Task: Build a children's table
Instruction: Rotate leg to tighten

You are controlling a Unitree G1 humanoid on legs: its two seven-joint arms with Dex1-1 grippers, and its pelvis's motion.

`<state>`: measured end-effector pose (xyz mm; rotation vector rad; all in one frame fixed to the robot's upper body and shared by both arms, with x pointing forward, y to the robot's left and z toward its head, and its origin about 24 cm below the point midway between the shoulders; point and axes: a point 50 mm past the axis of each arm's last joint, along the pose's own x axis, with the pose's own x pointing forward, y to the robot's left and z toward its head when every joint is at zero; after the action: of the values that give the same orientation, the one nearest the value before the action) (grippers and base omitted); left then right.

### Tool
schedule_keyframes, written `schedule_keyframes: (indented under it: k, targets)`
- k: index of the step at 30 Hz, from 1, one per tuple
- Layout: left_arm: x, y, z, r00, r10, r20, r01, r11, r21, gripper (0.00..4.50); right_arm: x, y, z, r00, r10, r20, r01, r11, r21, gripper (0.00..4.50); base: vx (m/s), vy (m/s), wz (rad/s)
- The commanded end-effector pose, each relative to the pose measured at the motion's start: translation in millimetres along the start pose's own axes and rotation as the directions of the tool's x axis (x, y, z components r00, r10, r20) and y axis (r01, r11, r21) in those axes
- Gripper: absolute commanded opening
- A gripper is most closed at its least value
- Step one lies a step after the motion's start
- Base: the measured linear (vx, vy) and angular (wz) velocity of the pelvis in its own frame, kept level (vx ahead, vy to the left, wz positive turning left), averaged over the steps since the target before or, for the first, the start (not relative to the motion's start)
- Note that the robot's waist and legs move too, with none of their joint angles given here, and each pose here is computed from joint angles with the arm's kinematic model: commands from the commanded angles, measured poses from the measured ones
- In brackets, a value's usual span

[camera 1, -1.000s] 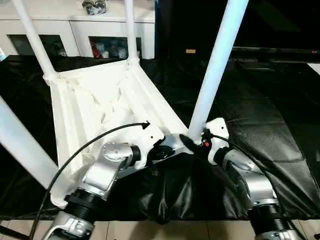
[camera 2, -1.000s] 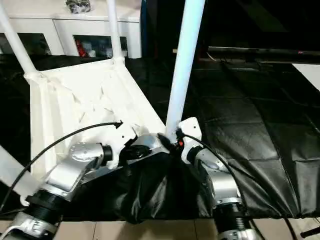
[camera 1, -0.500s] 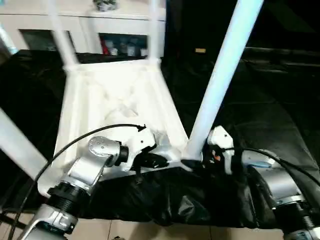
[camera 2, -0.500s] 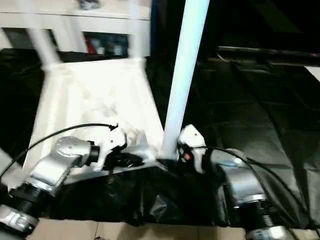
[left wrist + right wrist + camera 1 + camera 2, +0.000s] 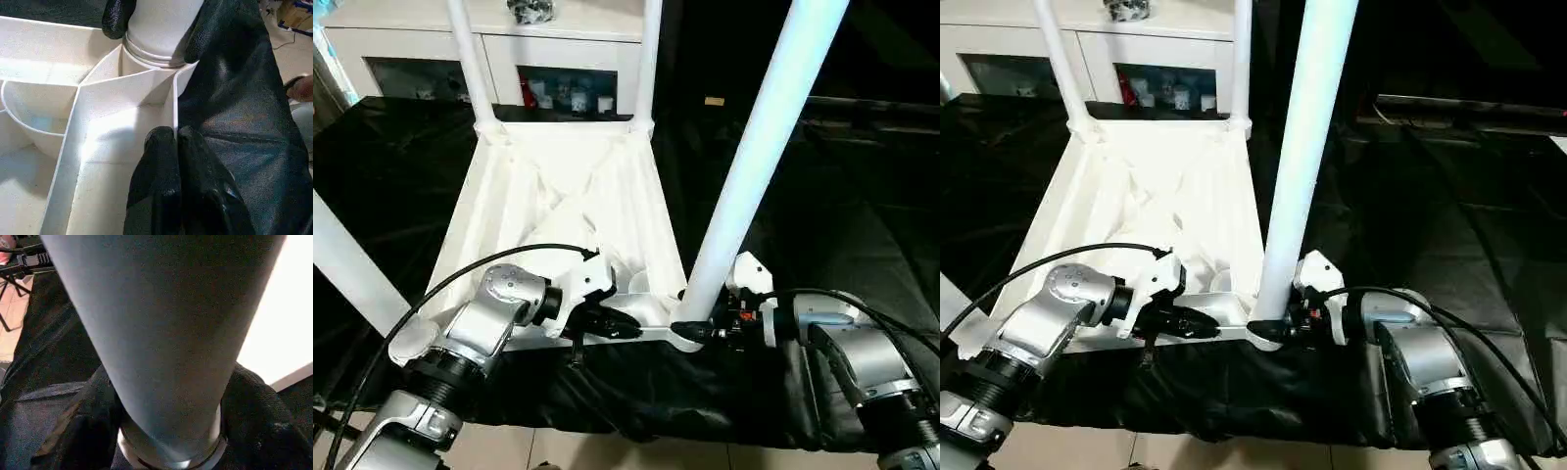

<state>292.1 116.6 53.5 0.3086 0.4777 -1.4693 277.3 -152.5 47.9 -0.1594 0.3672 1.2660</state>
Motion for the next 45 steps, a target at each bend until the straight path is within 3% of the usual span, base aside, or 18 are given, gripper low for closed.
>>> schedule_keyframes:
  k: [1,7,9,11,14,22,24,26,30,31,37,45]
  targets:
    - [13,-2.1,0.4,1.0,-0.007,-0.008,0.007,1.0,-0.009,0.0,22.1,26.0,-7.4,0.98,0.199,-0.002,-0.199,0.98,0.027,2.52,0.0,0.0,0.0]
    - [20,-1.6,2.1,0.995,0.1,0.029,-0.098,0.994,-0.042,0.0,31.8,30.9,-8.4,0.99,0.132,0.058,-0.136,0.987,0.084,2.45,0.0,0.0,0.0]
    - [27,-0.9,4.3,0.983,0.176,0.044,-0.174,0.983,-0.057,0.0,41.3,24.5,-9.4,0.997,-0.02,0.076,0.009,0.989,0.145,2.43,0.0,0.0,0.0]
    - [29,-0.7,5.0,0.979,0.196,0.048,-0.193,0.979,-0.062,0.0,43.8,22.5,-9.6,0.995,-0.066,0.078,0.052,0.985,0.164,2.43,0.0,0.0,0.0]
    - [45,-5.4,15.5,0.962,0.259,0.092,-0.249,0.963,-0.102,0.0,61.7,21.7,-3.8,0.96,-0.25,0.125,0.212,0.942,0.26,2.39,0.0,0.0,0.0]
    - [75,-14.7,39.0,0.937,0.308,0.165,-0.287,0.947,-0.142,0.0,91.5,25.0,12.1,0.92,-0.364,0.145,0.314,0.906,0.283,2.37,0.0,0.0,0.0]
    - [75,-14.1,38.5,0.936,0.31,0.165,-0.289,0.947,-0.14,0.0,89.4,21.5,13.6,0.909,-0.387,0.156,0.331,0.896,0.295,2.37,0.0,0.0,0.0]
    - [70,-11.2,32.9,0.938,0.315,0.144,-0.3,0.947,-0.116,0.0,84.3,19.6,12.4,0.911,-0.382,0.156,0.328,0.9,0.288,2.79,0.0,0.0,0.0]
    - [57,-7.2,23.6,0.946,0.3,0.124,-0.291,0.953,-0.087,0.0,69.8,18.0,7.3,0.928,-0.345,0.139,0.304,0.919,0.25,2.96,0.0,0.0,0.0]
    - [57,-7.2,23.6,0.946,0.3,0.124,-0.291,0.953,-0.087,0.0,69.8,18.0,7.3,0.928,-0.345,0.139,0.304,0.919,0.25,3.21,0.0,0.0,0.0]
    - [37,-1.1,16.8,0.965,0.239,0.104,-0.235,0.971,-0.048,0.0,42.0,16.9,2.7,0.975,-0.202,0.093,0.188,0.972,0.141,3.29,0.0,0.0,0.0]
    - [16,0.7,7.3,0.994,0.105,0.039,-0.105,0.994,-0.01,0.0,15.9,15.6,0.4,0.999,-0.016,0.037,0.013,0.997,0.074,3.29,0.0,0.0,0.0]
